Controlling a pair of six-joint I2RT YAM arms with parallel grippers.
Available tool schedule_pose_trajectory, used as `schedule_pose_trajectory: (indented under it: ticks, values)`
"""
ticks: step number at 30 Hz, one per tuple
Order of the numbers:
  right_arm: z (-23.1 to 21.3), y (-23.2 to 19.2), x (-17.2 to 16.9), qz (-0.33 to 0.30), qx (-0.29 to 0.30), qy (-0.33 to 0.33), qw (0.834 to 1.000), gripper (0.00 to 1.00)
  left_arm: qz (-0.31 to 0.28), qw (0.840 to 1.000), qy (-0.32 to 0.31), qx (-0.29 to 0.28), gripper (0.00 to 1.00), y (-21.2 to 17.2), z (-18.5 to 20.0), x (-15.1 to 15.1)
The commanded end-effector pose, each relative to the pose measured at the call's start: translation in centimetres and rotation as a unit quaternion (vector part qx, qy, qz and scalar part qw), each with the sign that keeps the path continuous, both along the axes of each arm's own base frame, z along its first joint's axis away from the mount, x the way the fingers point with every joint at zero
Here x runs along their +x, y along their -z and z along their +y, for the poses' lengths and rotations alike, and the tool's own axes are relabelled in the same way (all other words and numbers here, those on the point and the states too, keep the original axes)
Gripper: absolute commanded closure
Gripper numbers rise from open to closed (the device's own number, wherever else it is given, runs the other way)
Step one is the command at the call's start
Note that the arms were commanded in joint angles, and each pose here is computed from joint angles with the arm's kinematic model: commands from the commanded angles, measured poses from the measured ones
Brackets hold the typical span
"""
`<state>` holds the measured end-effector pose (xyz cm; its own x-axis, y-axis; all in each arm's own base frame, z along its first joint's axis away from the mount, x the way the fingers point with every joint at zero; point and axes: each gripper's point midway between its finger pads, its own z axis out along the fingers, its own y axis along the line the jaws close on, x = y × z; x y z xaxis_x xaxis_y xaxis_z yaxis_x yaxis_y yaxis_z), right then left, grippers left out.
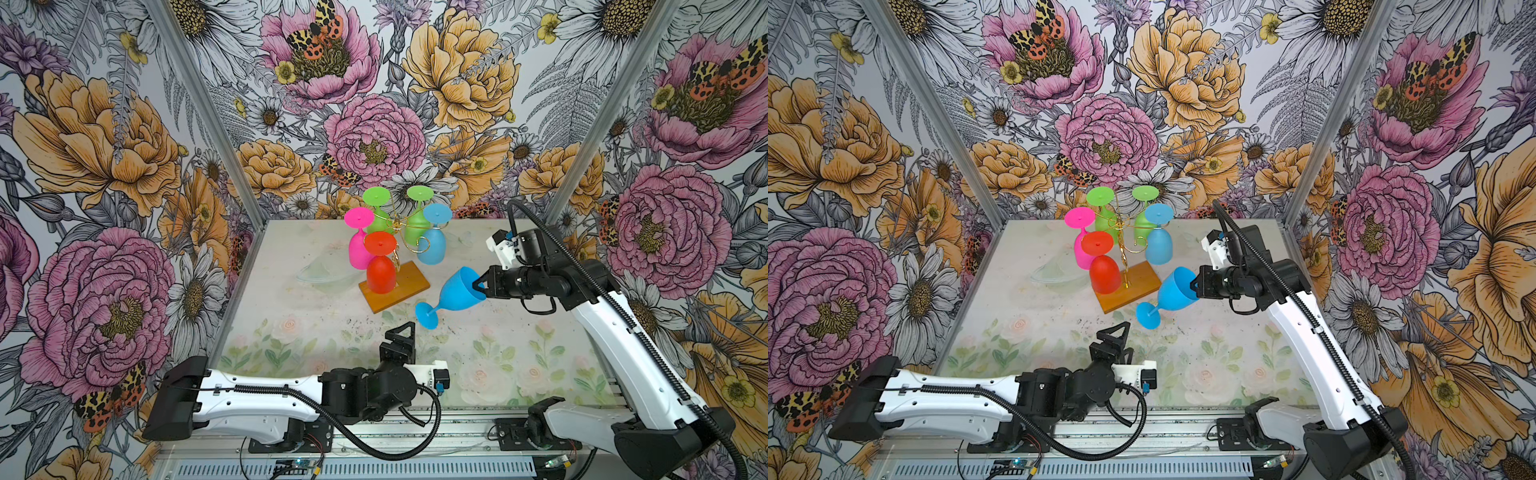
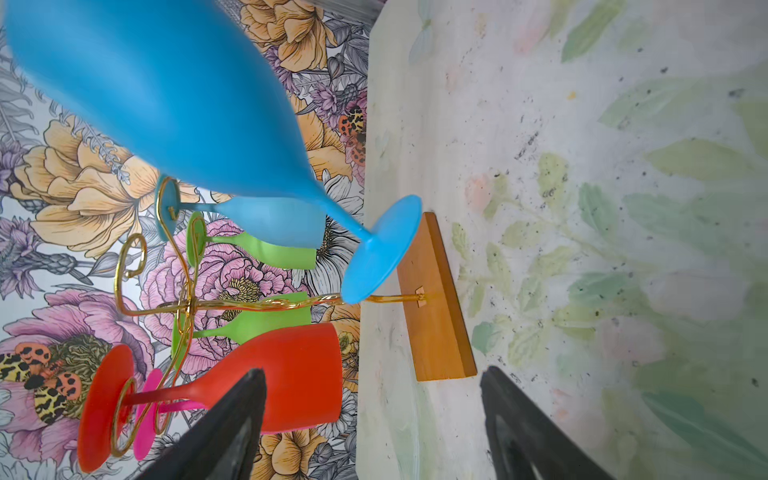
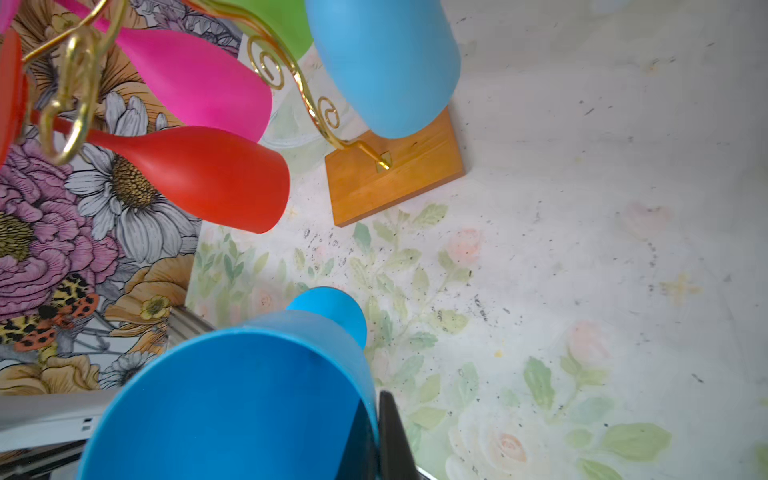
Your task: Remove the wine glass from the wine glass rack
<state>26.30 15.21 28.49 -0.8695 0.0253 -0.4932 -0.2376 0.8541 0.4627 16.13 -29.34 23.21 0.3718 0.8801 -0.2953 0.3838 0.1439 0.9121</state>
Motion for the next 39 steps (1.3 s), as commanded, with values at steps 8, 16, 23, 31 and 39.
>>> schedule_pose_trajectory:
  ticks: [8,16,23,31,39]
  values:
    - [-6.0,2.0,6.3,-0.038,-0.193,0.086,0.977,1.00,0.207,0.926,-0.039,-0.315,0.14,-5.2,0.8,-0.5]
    - [-7.8,3.2,13.0,-0.040,-0.202,0.123,0.971,1.00,0.247,0.860,-0.096,-0.436,0.14,-8.2,2.8,0.3]
    - [-8.5,5.4,19.7,-0.034,-0.189,0.148,0.970,1.00,0.274,0.832,-0.100,-0.472,0.10,-8.9,3.8,0.0]
    - [-6.9,6.8,24.1,-0.031,-0.180,0.141,0.973,1.00,0.310,0.807,-0.109,-0.491,0.08,-8.7,4.7,0.6]
    - [-4.2,9.2,25.4,-0.018,-0.181,0.114,0.977,1.00,0.317,0.802,-0.099,-0.496,0.01,-9.4,4.3,0.4]
